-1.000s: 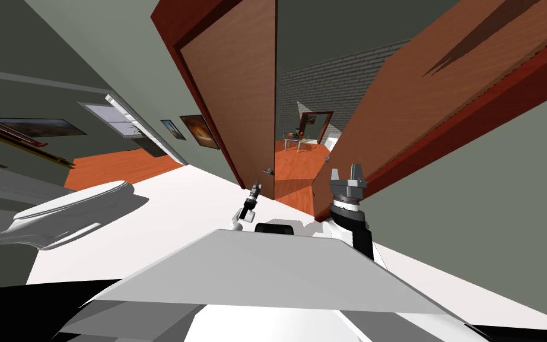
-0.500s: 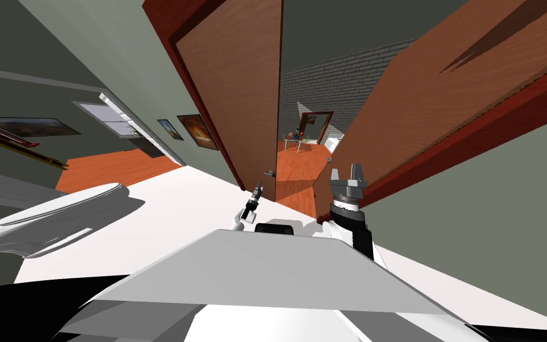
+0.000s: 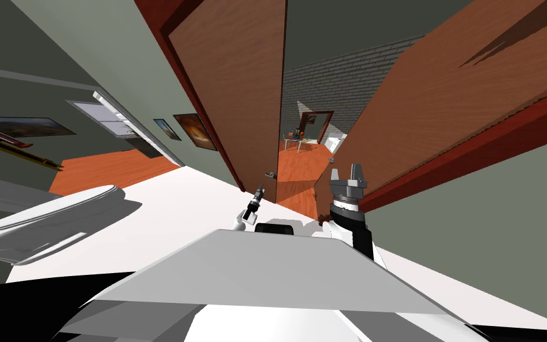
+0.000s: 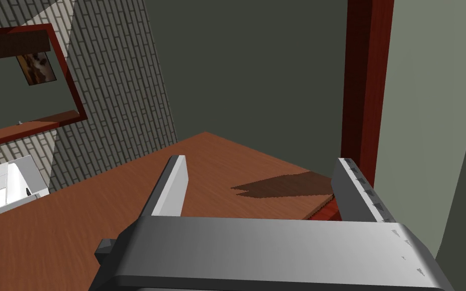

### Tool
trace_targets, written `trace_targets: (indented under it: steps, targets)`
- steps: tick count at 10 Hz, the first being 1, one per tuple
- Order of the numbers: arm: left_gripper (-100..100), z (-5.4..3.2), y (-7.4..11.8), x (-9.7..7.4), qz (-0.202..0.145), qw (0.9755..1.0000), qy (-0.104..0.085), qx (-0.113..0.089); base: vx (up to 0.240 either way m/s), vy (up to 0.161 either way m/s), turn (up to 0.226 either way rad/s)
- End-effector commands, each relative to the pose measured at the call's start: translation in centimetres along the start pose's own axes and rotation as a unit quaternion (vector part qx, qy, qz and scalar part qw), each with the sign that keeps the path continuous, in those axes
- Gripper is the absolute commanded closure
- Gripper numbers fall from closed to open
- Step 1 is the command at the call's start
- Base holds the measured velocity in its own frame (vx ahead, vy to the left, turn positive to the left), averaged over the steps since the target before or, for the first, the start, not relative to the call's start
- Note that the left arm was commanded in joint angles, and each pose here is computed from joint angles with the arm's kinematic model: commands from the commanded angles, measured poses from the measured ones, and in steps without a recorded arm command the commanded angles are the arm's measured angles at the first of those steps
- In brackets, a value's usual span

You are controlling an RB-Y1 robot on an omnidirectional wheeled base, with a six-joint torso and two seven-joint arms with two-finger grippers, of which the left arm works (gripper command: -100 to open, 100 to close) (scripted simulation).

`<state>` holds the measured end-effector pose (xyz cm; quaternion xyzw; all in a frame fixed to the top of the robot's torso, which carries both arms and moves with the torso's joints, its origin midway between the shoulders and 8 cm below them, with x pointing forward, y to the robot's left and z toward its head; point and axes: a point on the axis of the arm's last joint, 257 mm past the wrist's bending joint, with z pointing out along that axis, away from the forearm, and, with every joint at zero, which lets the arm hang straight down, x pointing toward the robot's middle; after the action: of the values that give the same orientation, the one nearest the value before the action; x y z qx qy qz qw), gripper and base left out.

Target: Push the door open

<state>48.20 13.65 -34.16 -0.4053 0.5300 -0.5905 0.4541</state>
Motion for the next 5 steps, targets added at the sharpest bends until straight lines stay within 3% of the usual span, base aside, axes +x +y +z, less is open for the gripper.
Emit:
trace_targets:
  steps: [1,5]
  targets:
    - [-100,-0.07,0.9,0.6,0.000,0.9999,0.005,-0.010,0.061,0.031,-0.014]
    - [-100,-0.31,2.9,1.6,-0.002,0.9994,0.016,-0.031,0.088,0.050,-0.009]
